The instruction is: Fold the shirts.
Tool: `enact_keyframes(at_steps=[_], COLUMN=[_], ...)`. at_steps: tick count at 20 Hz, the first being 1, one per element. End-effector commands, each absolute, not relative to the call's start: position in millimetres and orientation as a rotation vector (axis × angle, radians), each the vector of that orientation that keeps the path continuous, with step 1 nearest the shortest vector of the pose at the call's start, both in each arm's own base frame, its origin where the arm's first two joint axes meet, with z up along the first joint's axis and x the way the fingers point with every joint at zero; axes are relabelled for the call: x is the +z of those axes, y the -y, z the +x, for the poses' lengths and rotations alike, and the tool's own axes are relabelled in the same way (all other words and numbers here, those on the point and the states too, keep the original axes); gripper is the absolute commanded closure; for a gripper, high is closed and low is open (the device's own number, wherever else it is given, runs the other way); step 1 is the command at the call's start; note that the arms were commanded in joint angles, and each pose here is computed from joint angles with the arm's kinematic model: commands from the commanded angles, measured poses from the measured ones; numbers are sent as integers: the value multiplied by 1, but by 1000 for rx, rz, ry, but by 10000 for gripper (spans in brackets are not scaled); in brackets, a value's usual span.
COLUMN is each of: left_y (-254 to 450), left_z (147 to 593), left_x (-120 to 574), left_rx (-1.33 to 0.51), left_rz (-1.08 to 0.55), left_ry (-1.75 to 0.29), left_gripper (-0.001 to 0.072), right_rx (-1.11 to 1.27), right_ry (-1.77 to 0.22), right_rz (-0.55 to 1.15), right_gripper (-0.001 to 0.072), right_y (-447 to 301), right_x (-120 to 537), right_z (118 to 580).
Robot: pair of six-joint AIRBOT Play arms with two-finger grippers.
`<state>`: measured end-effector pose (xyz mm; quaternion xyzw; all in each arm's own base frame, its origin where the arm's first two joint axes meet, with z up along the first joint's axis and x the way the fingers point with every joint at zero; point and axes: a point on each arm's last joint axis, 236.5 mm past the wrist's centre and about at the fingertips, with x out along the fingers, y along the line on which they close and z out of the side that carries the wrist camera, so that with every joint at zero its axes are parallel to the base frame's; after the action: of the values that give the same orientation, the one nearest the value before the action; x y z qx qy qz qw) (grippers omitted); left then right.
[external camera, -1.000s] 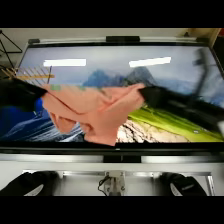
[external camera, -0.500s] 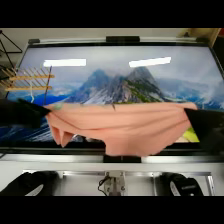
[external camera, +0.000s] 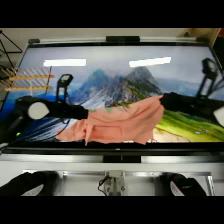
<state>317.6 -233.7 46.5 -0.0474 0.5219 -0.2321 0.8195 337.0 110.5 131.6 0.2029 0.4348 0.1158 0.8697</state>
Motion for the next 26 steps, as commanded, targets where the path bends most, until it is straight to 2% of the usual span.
enact_keyframes(at_steps=[1, 2, 3, 6, 9, 12, 16, 17, 19, 20, 21, 22, 23, 26], left_y=[243, 234, 218, 157, 127, 156, 177, 183, 195, 197, 197, 195, 191, 168], left_z=[336, 329, 322, 301, 286, 261, 261, 261, 259, 259, 261, 264, 269, 294], left_x=[0, -7, -7, 15, 20, -6, -54, -60, -69, -73, -77, -77, -73, -24], left_rx=[-456, -439, -419, -409, -352, -413, -360, -359, -375, -375, -369, -362, -367, -402], left_rz=[-157, -145, -122, -37, -112, -209, -253, -259, -257, -252, -253, -259, -257, -152], left_ry=[-1193, -1272, -1342, -1499, -1519, -1531, -1488, -1492, -1506, -1510, -1512, -1507, -1498, -1413], left_gripper=[271, 28, 11, 19, 27, 28, 37, 79, 303, 375, 485, 646, 679, 681], right_rx=[249, 262, 273, 290, 285, 281, 282, 283, 283, 284, 285, 287, 294, 341], right_ry=[-1044, -1086, -1118, -1180, -1264, -1288, -1295, -1298, -1300, -1301, -1304, -1308, -1313, -1233], right_rz=[584, 591, 580, 496, 426, 392, 392, 391, 392, 392, 393, 396, 401, 383], right_gripper=[638, 638, 639, 639, 638, 638, 638, 638, 638, 638, 638, 638, 638, 638], right_y=[-136, -141, -144, -139, -132, -127, -127, -127, -128, -128, -128, -129, -130, -135], right_x=[72, 61, 54, 44, 32, 28, 28, 28, 28, 28, 28, 28, 29, 58], right_z=[372, 370, 366, 351, 333, 327, 326, 325, 324, 324, 324, 323, 321, 326])
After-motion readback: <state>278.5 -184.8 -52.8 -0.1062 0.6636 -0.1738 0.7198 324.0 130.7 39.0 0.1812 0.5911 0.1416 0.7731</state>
